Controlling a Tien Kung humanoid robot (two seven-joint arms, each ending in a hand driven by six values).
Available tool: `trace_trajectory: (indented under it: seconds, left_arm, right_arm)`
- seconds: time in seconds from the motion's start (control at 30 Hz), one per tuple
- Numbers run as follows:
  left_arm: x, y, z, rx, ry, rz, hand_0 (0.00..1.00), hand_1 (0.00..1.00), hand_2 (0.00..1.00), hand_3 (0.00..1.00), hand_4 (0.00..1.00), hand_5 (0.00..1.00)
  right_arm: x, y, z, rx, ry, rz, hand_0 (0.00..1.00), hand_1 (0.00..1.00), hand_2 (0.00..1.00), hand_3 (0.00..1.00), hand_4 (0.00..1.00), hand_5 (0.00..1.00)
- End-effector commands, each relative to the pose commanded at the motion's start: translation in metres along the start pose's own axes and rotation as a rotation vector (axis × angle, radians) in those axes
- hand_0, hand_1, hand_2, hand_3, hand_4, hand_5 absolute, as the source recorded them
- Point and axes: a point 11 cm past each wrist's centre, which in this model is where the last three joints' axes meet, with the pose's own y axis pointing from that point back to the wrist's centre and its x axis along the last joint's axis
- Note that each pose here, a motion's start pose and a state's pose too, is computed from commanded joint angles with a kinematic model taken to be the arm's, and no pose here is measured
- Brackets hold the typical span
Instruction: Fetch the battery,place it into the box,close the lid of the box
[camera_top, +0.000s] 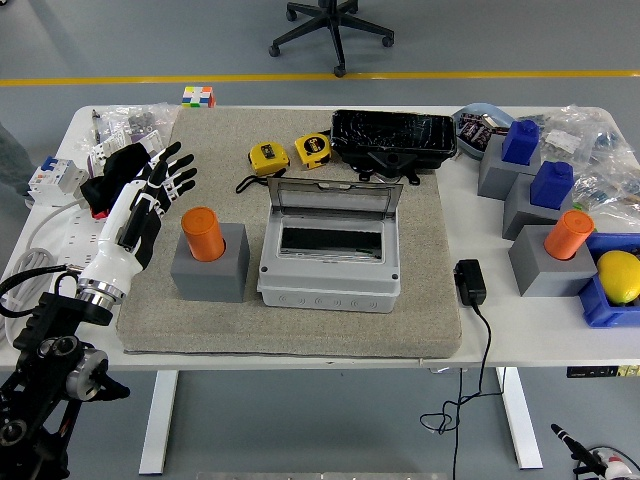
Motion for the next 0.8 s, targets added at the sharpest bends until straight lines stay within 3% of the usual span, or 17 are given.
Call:
trace_trajectory:
  seconds: [0.8]
  left_arm:
    - [0.005,0.005,-0.027,0.07,0.004,0.021,0.828,0.86,0.824,0.874,0.998,0.862]
  right_arm:
    - [0.0,0.0,0.001,-0.002,-0.003,0.0,0.829,0.766,0.745,0.823,0.998,0.998]
